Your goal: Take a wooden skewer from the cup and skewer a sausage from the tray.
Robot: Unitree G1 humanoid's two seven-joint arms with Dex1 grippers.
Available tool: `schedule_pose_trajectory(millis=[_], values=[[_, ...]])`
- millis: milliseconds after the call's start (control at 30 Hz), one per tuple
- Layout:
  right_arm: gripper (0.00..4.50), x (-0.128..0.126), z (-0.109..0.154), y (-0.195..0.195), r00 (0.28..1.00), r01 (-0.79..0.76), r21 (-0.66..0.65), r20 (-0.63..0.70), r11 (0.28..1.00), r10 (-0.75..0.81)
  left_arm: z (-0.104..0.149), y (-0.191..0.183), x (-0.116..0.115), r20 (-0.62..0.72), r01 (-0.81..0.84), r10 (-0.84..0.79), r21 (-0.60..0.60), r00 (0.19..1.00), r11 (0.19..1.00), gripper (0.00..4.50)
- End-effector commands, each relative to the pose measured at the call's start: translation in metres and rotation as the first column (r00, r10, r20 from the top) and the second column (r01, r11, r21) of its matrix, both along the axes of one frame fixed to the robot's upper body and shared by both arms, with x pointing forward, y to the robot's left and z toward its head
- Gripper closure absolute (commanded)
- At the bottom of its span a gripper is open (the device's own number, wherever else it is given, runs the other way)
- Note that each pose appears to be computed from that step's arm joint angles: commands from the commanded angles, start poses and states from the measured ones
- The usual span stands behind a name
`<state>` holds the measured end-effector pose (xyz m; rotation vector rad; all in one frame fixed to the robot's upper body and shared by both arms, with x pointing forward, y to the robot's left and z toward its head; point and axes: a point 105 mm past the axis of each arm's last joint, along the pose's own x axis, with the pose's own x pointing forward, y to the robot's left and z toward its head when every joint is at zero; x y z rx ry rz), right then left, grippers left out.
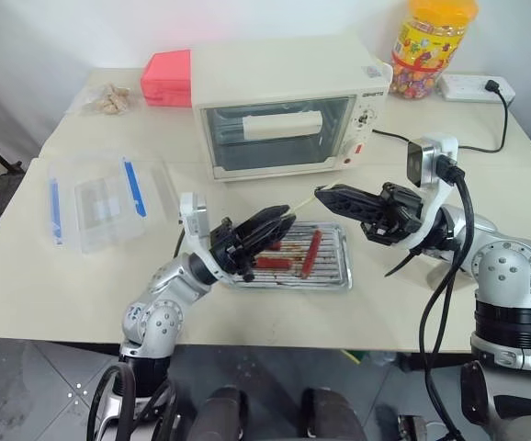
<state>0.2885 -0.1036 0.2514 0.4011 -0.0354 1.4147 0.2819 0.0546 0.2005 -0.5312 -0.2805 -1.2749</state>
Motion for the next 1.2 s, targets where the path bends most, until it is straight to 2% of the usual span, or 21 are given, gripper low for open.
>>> schedule_pose_trajectory(millis=[33,67,200,333,367,433,467,500,667,800,900,1000,1067,1200], values=[[4.50,-0.002,0.008,-0.003,1.000,0.002,0.040,0.025,0.999,-0.003,0.008,-0.001,-0.007,0.028,0.017,-0.016,-0.021,0.999,1.000,4.35],[4.50,-0.001,0.008,-0.004,1.000,0.002,0.044,0.023,0.999,-0.003,0.008,-0.001,-0.007,0.026,0.017,-0.017,-0.024,1.000,1.000,4.47],[4.50,-0.002,0.008,-0.003,1.000,-0.005,0.048,0.018,0.999,0.004,0.011,0.001,-0.005,0.007,0.012,-0.012,-0.051,1.000,0.999,4.47],[4.50,-0.004,0.003,-0.002,0.998,-0.035,0.033,-0.049,0.999,0.037,0.017,0.004,-0.002,-0.004,-0.001,0.001,-0.076,1.000,0.997,4.47],[3.99,-0.002,0.003,-0.003,0.998,-0.017,0.028,-0.053,0.999,0.019,0.018,0.005,-0.001,-0.002,-0.004,0.004,-0.074,1.000,0.997,4.50],[3.48,-0.001,0.004,-0.005,0.999,0.010,0.007,-0.033,1.000,-0.009,0.019,0.008,-0.001,0.004,-0.017,0.017,-0.065,1.000,0.998,4.50],[3.03,-0.001,0.004,-0.008,1.000,0.017,-0.008,-0.019,1.000,-0.018,0.019,0.011,-0.001,0.010,-0.028,0.029,-0.054,1.000,0.998,4.50],[2.89,-0.002,0.005,-0.010,1.000,0.019,-0.018,-0.010,1.000,-0.019,0.020,0.013,-0.001,0.014,-0.036,0.037,-0.046,0.999,0.998,4.50],[1.27,-0.003,0.004,-0.034,0.997,0.070,-0.122,0.045,0.990,-0.065,0.009,0.038,-0.006,0.069,-0.114,0.108,0.092,0.992,0.989,4.50],[0.02,-0.005,-0.014,-0.046,0.987,0.136,-0.301,0.124,0.944,-0.103,-0.008,0.073,-0.014,0.117,-0.207,0.183,0.249,0.976,0.946,4.50],[0.02,-0.008,-0.034,-0.051,0.975,0.175,-0.427,0.199,0.887,-0.096,-0.013,0.097,-0.017,0.155,-0.286,0.248,0.310,0.956,0.907,4.50],[0.02,-0.006,-0.064,-0.064,0.957,0.247,-0.540,0.269,0.805,-0.113,-0.019,0.132,-0.023,0.219,-0.385,0.321,0.400,0.921,0.832,4.50],[0.02,-0.009,-0.078,-0.070,0.950,0.264,-0.567,0.292,0.780,-0.108,-0.020,0.151,-0.027,0.240,-0.429,0.358,0.431,0.903,0.794,4.50],[0.02,-0.015,-0.090,-0.075,0.941,0.261,-0.595,0.331,0.761,-0.064,-0.027,0.167,-0.035,0.235,-0.441,0.373,0.484,0.897,0.756,4.50]])
